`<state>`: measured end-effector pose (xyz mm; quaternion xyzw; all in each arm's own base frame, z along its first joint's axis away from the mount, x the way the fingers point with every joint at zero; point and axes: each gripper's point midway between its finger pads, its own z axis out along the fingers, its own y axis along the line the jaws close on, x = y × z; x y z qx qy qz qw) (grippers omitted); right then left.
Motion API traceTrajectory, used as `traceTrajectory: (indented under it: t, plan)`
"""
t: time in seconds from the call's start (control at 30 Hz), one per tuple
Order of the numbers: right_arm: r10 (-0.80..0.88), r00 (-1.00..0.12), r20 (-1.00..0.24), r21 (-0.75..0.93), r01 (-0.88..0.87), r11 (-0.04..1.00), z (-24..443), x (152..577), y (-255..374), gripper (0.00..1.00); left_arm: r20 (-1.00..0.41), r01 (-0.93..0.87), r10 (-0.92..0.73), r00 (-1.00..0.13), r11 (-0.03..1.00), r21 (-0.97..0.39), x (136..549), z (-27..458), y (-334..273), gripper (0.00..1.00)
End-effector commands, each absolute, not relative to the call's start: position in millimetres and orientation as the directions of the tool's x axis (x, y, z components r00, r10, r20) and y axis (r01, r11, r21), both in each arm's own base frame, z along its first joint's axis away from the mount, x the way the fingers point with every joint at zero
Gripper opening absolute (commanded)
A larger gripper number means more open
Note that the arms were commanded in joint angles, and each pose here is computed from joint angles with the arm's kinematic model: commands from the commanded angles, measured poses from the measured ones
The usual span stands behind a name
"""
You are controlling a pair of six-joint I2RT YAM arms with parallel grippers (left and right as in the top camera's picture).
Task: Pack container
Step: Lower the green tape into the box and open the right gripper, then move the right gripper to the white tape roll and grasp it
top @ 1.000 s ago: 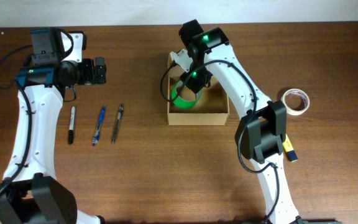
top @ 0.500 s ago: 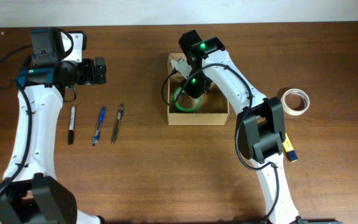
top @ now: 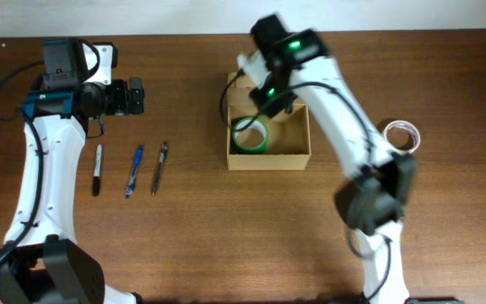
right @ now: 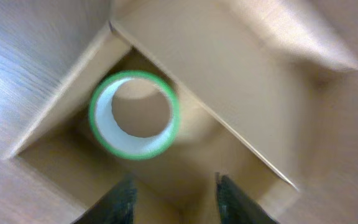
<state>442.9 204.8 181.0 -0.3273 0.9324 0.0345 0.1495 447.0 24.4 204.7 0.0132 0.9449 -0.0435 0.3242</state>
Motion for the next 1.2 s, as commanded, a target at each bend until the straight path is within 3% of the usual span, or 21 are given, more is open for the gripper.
traceTrajectory:
  t: [0.0, 0.13, 0.23, 0.33, 0.5, 0.77, 1.17]
  plan:
    - [-0.397, -0.732, -0.554, -0.121, -0.401, 0.908, 311.3, 436.5, 138.8, 0.47, -0.619, 0.073, 0.012, -0.785, 0.995, -0.074, 449.8, 206.2, 23.4, 0.99]
    - [-0.172, -0.733, -0.658, -0.099, -0.142, 0.985, 363.5, 419.9, 44.1, 0.53, -0.619, 0.073, 0.012, -0.785, 0.995, -0.074, 449.8, 206.2, 23.4, 0.99]
    - [0.01, -0.743, -0.67, -0.044, 0.053, 0.998, 358.6, 410.1, -29.5, 0.6, -0.619, 0.073, 0.012, -0.785, 0.995, -0.074, 449.8, 206.2, 23.4, 0.99]
    - [0.211, -0.764, -0.61, 0.063, 0.218, 0.974, 316.9, 404.4, -87.7, 0.6, -0.619, 0.073, 0.012, -0.785, 0.995, -0.074, 449.8, 206.2, 23.4, 0.99]
    - [0.443, -0.814, -0.375, 0.125, 0.429, 0.894, 214.9, 389.8, -137.0, 0.59, -0.619, 0.073, 0.012, -0.785, 0.995, -0.074, 449.8, 206.2, 23.4, 0.99]
    - [0.55, -0.822, -0.145, 0.12, 0.537, 0.835, 103.8, 398.4, -157.7, 0.57, -0.619, 0.073, 0.012, -0.785, 0.995, -0.074, 449.8, 206.2, 23.4, 0.99]
    - [0.567, -0.822, -0.062, 0.075, 0.562, 0.823, 40.0, 403.6, -171.4, 0.57, -0.619, 0.073, 0.012, -0.785, 0.995, -0.074, 449.8, 206.2, 23.4, 0.99]
